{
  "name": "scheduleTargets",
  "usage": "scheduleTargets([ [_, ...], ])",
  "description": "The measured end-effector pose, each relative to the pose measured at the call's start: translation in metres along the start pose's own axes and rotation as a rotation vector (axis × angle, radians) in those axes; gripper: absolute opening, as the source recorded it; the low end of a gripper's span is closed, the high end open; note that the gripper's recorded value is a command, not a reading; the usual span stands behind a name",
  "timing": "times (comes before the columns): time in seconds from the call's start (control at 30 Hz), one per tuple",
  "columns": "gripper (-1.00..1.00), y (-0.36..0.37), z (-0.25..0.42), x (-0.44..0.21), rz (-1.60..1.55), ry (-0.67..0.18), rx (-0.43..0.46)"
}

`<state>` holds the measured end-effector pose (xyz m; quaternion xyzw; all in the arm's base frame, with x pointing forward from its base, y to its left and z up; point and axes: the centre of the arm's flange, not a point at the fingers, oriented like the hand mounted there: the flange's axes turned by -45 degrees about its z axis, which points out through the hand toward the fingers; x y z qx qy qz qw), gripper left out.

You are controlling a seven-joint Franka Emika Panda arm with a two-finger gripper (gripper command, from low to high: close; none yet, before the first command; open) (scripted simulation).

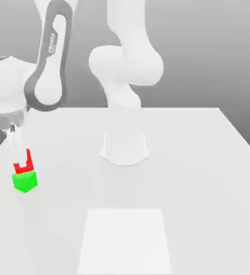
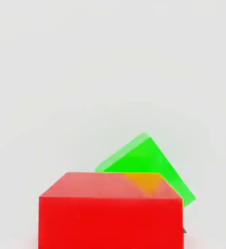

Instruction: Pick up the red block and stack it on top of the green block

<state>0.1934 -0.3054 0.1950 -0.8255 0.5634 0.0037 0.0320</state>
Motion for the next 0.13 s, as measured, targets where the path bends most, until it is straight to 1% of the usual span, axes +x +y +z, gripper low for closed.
scheduleTargets([
  [0.13,-1.00,0.0082,0.0129,0.0011,0.012,0.024,-0.028],
])
